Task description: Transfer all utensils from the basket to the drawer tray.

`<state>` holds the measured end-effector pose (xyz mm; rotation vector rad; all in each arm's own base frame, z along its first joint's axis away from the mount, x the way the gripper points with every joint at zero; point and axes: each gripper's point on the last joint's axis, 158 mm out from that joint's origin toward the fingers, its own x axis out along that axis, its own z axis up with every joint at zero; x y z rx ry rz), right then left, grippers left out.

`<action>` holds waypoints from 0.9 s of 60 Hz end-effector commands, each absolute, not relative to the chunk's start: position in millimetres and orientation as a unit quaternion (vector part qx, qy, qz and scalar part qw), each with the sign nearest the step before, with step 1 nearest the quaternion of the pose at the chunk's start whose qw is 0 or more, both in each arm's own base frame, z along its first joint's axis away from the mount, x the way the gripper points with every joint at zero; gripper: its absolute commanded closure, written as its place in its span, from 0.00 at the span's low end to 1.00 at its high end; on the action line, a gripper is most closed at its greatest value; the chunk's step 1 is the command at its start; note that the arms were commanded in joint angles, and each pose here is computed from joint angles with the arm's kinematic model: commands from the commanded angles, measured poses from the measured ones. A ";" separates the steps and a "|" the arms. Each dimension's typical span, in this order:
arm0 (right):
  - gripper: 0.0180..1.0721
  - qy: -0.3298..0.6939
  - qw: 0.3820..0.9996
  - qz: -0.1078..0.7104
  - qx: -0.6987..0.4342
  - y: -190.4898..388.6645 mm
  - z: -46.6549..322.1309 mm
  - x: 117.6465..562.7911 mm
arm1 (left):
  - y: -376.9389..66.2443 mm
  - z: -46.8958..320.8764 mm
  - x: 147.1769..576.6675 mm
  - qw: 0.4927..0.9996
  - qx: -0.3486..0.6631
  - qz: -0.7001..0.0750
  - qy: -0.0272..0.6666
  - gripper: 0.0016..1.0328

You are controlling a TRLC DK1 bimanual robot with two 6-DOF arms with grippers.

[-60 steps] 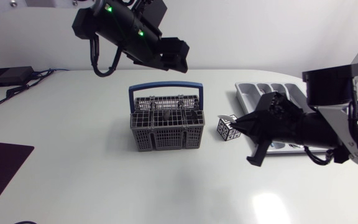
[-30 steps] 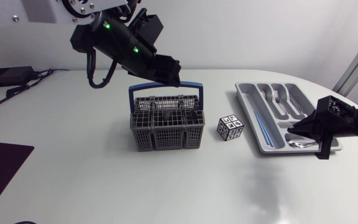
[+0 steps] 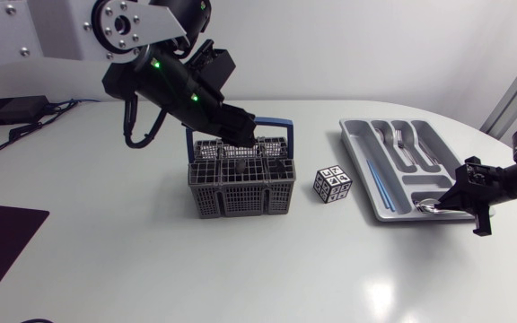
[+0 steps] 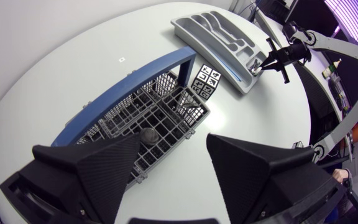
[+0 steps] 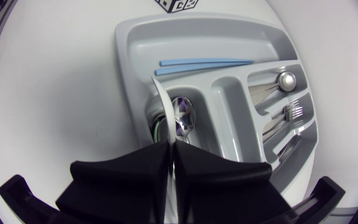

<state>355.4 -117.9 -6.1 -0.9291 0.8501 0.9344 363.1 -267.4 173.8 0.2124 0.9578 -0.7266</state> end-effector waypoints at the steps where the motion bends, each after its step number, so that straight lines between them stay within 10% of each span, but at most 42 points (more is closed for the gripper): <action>1: 0.92 0.382 0.687 0.430 -0.444 -122.6 -18.1 358.8 | -263.6 172.2 356.8 0.818 0.110 -0.345 0.448 0.28; 38: 0.22 0.369 0.736 0.353 -0.443 -70.4 42.4 362.2 | -256.7 149.3 343.0 0.807 0.134 -0.356 0.452 0.28; 54: 0.22 0.353 0.792 0.347 -0.357 33.1 84.1 360.4 | -249.0 136.6 336.4 0.804 0.141 -0.357 0.454 0.28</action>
